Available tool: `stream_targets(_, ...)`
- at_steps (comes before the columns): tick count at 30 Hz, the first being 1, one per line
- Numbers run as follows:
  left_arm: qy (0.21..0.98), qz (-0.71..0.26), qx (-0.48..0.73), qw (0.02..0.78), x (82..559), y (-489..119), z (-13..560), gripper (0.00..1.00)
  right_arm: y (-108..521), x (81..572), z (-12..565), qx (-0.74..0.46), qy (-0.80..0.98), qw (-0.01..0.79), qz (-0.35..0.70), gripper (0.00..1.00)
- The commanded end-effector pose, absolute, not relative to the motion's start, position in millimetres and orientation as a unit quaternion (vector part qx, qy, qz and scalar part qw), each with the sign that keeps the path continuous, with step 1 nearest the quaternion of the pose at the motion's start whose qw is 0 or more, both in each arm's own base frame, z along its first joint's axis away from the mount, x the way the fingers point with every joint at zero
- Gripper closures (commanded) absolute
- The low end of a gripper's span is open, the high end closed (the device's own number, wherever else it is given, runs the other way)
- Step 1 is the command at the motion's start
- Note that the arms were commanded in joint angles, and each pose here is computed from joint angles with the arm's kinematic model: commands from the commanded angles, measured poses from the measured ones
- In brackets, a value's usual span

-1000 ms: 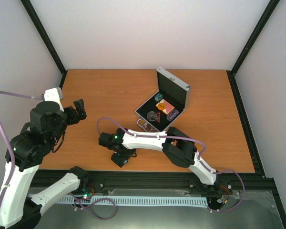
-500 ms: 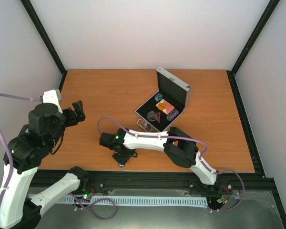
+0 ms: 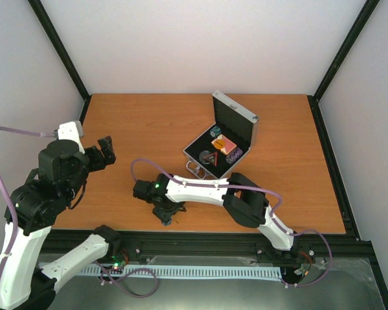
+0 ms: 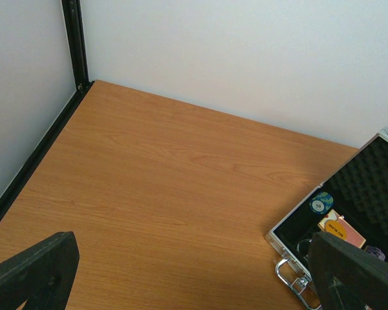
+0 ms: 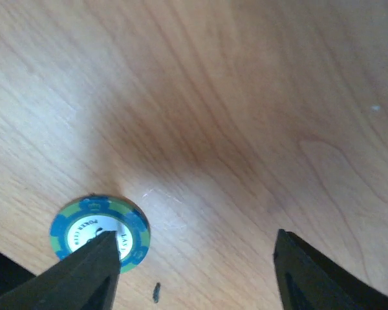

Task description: Pack up texas hold em set

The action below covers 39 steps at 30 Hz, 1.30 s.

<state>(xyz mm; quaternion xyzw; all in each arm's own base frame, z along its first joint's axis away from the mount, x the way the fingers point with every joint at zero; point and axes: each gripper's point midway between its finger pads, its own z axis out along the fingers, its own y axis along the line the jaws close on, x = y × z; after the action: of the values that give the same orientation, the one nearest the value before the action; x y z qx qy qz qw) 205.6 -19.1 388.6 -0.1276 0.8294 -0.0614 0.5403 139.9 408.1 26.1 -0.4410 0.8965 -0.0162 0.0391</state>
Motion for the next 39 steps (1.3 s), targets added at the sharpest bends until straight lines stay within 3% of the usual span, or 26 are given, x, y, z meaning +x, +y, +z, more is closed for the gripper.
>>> stream_targets(1, 0.823, -0.058, -0.132, 0.549, 204, -15, 394, 0.0, 423, 151, 61, -0.444, 0.892, 0.08, -0.008, 0.27)
stream_targets(5, 0.822, -0.058, -0.132, 0.551, 205, -15, 395, 0.0, 431, 152, 80, -0.448, 0.89, 0.089, 0.009, 0.03)
stream_targets(7, 0.822, -0.06, -0.132, 0.551, 205, -16, 395, 0.0, 433, 149, 83, -0.452, 0.888, 0.086, 0.018, 0.0)
stream_targets(17, 0.825, -0.056, -0.131, 0.547, 200, -13, 393, 0.0, 436, 119, 55, -0.448, 0.892, 0.017, 0.062, 0.01)
stream_targets(25, 0.828, -0.054, -0.132, 0.543, 197, -12, 391, 0.0, 423, 111, 24, -0.446, 0.893, -0.012, 0.05, 0.11)
stream_targets(39, 0.829, -0.048, -0.135, 0.541, 195, -8, 387, 0.0, 427, 107, 6, -0.454, 0.89, -0.028, 0.041, 0.19)
